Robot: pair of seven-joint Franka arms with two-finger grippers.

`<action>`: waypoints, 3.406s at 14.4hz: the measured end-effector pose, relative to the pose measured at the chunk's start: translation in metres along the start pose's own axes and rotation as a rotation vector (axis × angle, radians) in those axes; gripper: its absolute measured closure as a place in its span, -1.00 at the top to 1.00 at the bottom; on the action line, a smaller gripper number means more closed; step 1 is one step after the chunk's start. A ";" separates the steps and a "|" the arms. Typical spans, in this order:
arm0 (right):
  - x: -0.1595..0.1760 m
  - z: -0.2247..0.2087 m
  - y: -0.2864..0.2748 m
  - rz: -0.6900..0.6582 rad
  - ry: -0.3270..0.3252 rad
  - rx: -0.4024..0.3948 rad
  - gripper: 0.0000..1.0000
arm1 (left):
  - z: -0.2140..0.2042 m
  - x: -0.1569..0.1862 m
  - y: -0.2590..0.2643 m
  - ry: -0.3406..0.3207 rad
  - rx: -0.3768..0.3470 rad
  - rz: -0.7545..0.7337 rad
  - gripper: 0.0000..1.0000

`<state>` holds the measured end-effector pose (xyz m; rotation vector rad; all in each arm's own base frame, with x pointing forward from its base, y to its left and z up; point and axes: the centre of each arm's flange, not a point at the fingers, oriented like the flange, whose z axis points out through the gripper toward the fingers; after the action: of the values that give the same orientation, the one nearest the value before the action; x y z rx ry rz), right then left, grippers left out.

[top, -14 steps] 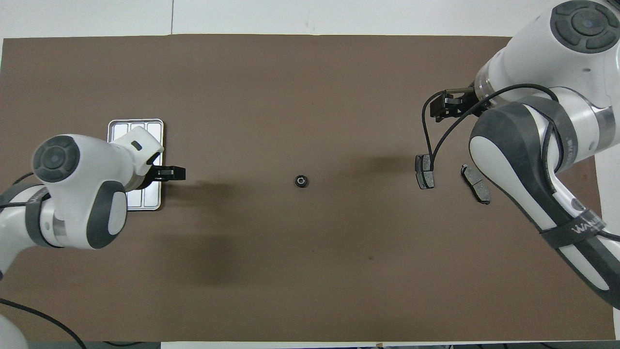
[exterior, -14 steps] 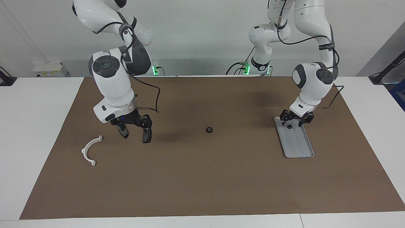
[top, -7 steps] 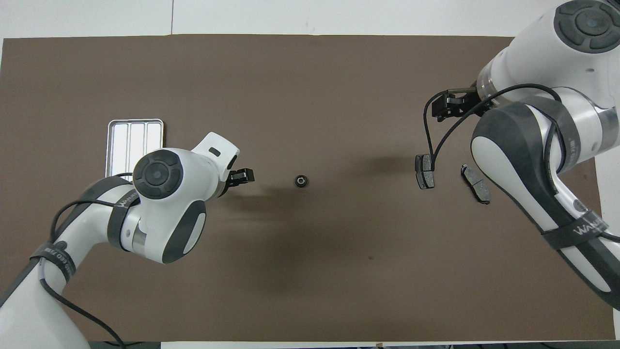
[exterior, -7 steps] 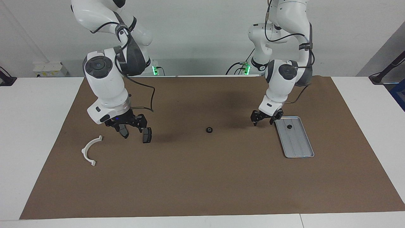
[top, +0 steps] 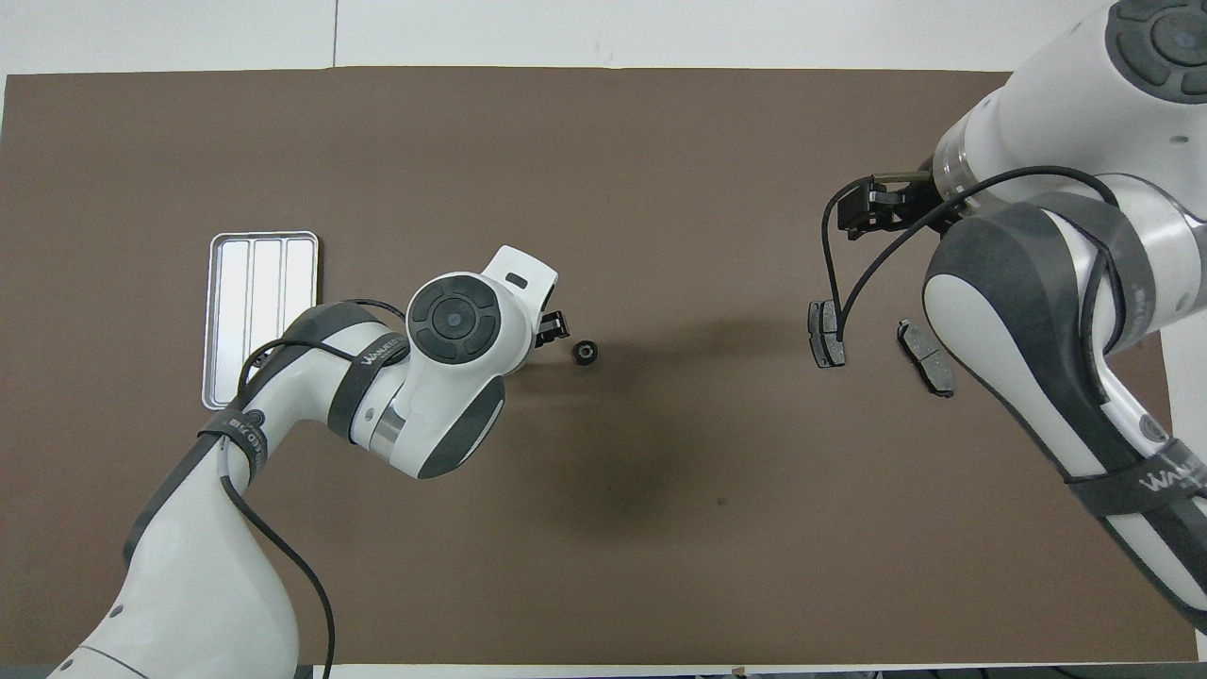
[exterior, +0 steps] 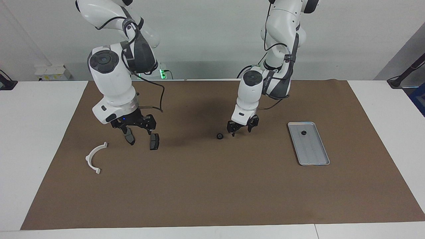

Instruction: Pick bearing gear from pile to tray

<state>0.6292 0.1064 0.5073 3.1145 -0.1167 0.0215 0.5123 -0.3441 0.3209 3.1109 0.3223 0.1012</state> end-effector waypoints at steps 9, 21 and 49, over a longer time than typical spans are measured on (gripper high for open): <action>-0.029 -0.060 0.035 -0.090 0.017 0.006 1.00 | 0.004 -0.026 0.042 -0.011 0.005 -0.008 0.81; -0.070 -0.094 0.061 -0.098 -0.068 -0.019 1.00 | 0.015 -0.039 0.055 -0.022 0.013 0.012 0.81; -0.071 -0.097 0.065 -0.098 -0.062 0.029 1.00 | -0.079 0.080 -0.017 -0.001 0.070 0.076 -0.30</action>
<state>0.5527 0.0496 0.6049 3.1462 0.0361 -0.0759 0.5814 -0.3103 0.4048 3.1927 0.2127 0.0916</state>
